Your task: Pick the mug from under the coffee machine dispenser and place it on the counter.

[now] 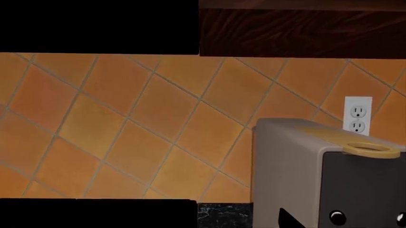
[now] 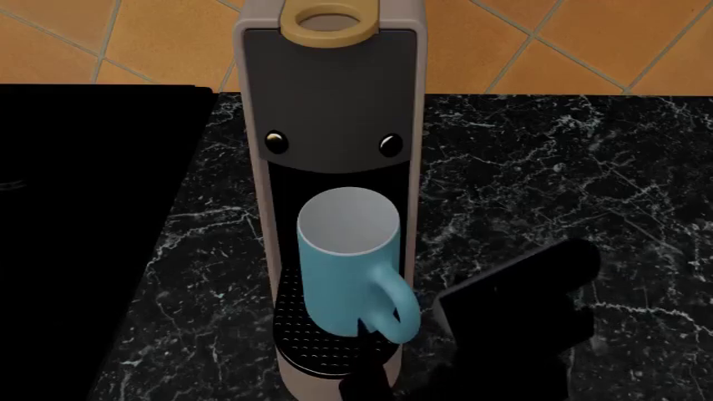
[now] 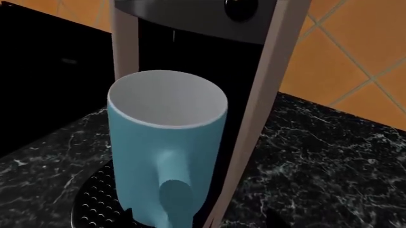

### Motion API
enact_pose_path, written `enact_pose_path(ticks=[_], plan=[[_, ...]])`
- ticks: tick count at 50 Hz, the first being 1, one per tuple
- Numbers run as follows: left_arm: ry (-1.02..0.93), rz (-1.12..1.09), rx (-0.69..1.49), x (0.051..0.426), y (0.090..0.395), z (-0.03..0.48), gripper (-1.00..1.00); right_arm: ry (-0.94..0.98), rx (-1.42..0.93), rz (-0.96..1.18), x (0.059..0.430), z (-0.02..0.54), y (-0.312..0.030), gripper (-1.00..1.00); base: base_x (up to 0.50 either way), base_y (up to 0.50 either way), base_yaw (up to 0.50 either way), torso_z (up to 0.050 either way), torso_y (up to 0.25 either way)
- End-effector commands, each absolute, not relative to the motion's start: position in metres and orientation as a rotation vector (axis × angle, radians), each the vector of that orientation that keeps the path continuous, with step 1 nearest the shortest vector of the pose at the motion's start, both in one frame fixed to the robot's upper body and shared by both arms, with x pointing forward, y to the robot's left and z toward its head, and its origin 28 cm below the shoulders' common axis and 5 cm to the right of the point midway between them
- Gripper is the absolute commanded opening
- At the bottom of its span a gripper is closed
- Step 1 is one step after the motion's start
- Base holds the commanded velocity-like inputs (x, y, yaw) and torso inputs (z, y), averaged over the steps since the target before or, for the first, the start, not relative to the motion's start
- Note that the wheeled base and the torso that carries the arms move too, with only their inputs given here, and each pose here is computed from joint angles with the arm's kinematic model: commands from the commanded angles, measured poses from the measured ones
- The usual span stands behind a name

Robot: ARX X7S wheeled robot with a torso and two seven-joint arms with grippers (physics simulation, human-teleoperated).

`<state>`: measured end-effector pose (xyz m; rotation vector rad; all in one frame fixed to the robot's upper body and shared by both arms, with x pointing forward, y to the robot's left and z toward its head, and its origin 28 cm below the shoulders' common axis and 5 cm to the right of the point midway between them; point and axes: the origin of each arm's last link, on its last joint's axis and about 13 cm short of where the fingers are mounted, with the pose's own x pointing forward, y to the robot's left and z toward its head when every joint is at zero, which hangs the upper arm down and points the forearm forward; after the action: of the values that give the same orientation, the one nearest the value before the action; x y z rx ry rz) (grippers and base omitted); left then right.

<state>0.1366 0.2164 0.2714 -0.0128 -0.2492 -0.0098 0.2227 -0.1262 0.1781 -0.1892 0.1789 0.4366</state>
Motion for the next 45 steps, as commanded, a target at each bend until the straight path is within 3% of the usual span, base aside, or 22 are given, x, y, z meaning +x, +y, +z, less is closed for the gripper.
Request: enact_pose_path(ticks=[1,6,7,28,45], plan=[[-0.248,-0.010,-0.012,0.136,0.216,0.271,1.00,0.183,-0.191,0.436,0.229,0.177,-0.126,1.00,0.00,0.00,0.00,0.000,0.000],[-0.248,-0.010,-0.013,0.137,0.216,0.271,1.00,0.182,-0.192,0.437,0.229,0.177,-0.125,1.00,0.00,0.00,0.00,0.000,0.000],[-0.247,-0.010,-0.013,0.137,0.216,0.271,1.00,0.183,-0.192,0.435,0.228,0.178,-0.126,-1.00,0.00,0.00,0.00,0.000,0.000],[-0.246,-0.009,-0.009,0.136,0.217,0.271,1.00,0.136,-0.184,0.451,0.207,0.201,-0.126,-1.00,0.00,0.00,0.00,0.000,0.000],[-0.247,-0.007,-0.008,0.137,0.217,0.272,1.00,0.123,-0.167,0.420,0.174,0.227,-0.149,-1.00,0.00,0.00,0.00,0.000,0.000]])
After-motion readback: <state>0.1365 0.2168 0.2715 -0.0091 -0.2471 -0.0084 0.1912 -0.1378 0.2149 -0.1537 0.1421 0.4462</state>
